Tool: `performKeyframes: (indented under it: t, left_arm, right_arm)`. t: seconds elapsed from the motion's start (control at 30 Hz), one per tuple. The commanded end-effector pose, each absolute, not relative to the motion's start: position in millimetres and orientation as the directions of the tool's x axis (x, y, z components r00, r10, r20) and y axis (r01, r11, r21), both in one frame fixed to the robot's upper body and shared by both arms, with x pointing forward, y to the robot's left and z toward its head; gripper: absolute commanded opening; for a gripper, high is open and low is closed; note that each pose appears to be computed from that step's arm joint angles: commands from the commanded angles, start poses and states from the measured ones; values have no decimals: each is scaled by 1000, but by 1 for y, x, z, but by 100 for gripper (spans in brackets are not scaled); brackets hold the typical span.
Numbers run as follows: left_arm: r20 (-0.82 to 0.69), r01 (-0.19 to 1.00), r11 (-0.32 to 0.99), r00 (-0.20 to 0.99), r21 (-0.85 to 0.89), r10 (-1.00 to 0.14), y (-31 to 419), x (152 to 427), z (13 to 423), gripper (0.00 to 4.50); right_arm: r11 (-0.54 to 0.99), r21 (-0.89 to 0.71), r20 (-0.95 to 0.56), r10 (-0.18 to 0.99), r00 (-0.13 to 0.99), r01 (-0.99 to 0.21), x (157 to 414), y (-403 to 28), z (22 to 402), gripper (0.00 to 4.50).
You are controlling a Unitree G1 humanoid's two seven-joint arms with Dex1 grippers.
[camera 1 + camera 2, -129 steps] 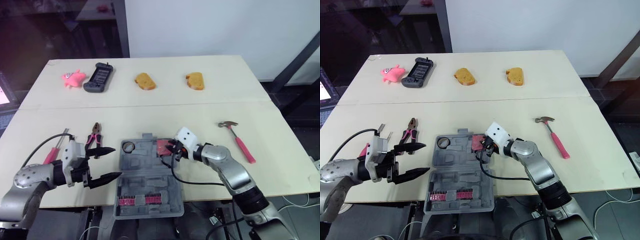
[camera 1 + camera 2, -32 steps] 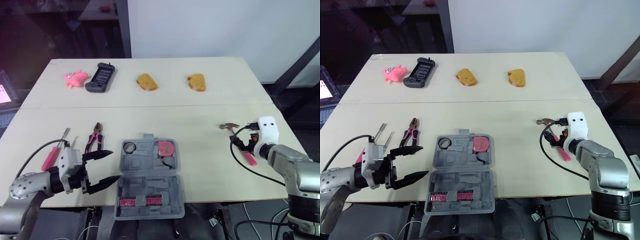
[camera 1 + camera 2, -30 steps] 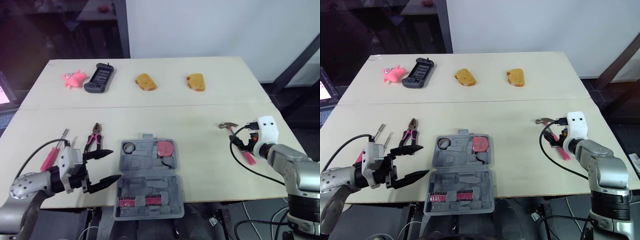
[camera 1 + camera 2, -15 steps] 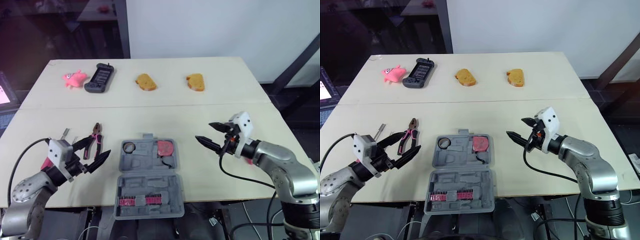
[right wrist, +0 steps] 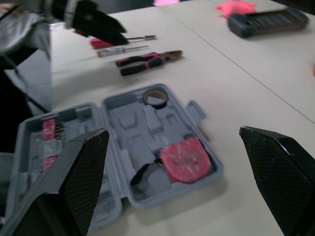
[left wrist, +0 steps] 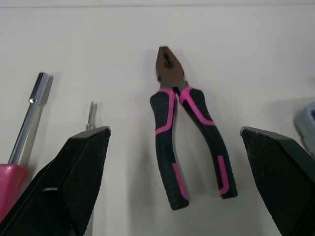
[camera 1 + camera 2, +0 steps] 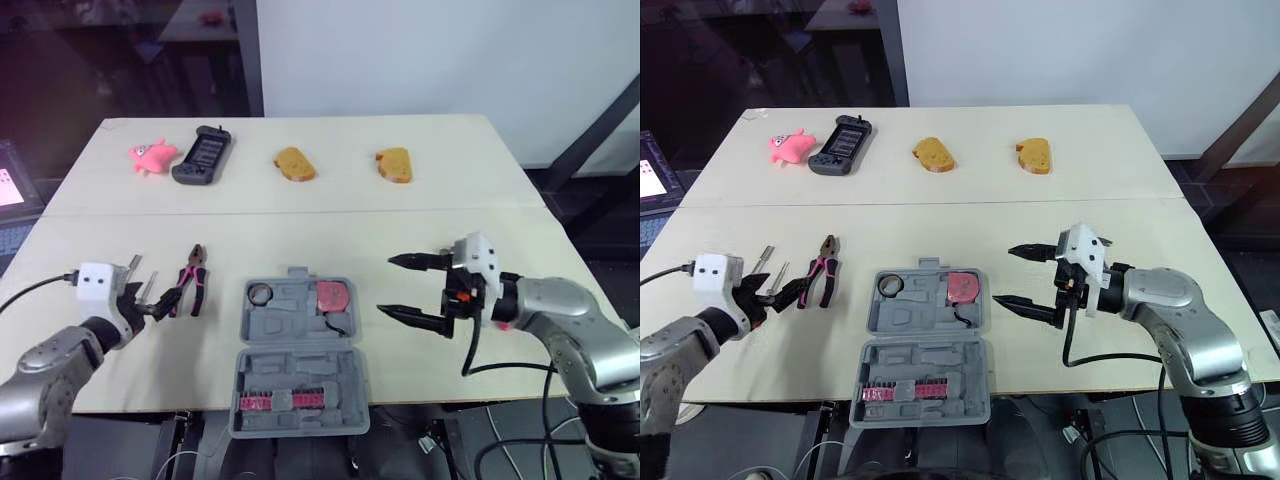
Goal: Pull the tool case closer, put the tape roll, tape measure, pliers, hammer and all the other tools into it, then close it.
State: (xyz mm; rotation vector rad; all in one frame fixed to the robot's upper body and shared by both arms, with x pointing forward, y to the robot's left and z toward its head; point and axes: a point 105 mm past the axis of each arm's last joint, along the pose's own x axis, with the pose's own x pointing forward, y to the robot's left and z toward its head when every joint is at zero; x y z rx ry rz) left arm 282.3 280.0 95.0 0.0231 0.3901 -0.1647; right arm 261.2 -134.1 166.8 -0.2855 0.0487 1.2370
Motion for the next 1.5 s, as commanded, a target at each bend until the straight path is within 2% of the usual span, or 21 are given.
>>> performKeyframes:
  t: [0.03,0.27,0.6,0.97,1.5]
  left_arm:
    - [-413,175,984,899,32,-146,270,288,103,450]
    - [-441,72,997,896,23,-55,268,318,97,450]
    - [-546,18,1000,838,11,-9,252,342,86,450]
    - [-655,5,1000,756,13,5,245,346,50,450]
    - [-661,-1,999,750,-47,-31,242,354,40,450]
  right_arm:
    - [189,-268,-151,960,235,-945,249,-118,189,447]
    - [146,-276,-187,961,202,-950,247,-106,180,447]
    - [155,-262,-196,958,209,-952,243,-101,173,447]
    - [180,-253,-192,954,232,-950,244,-97,172,447]
    - [222,-249,-216,936,277,-943,246,-100,169,447]
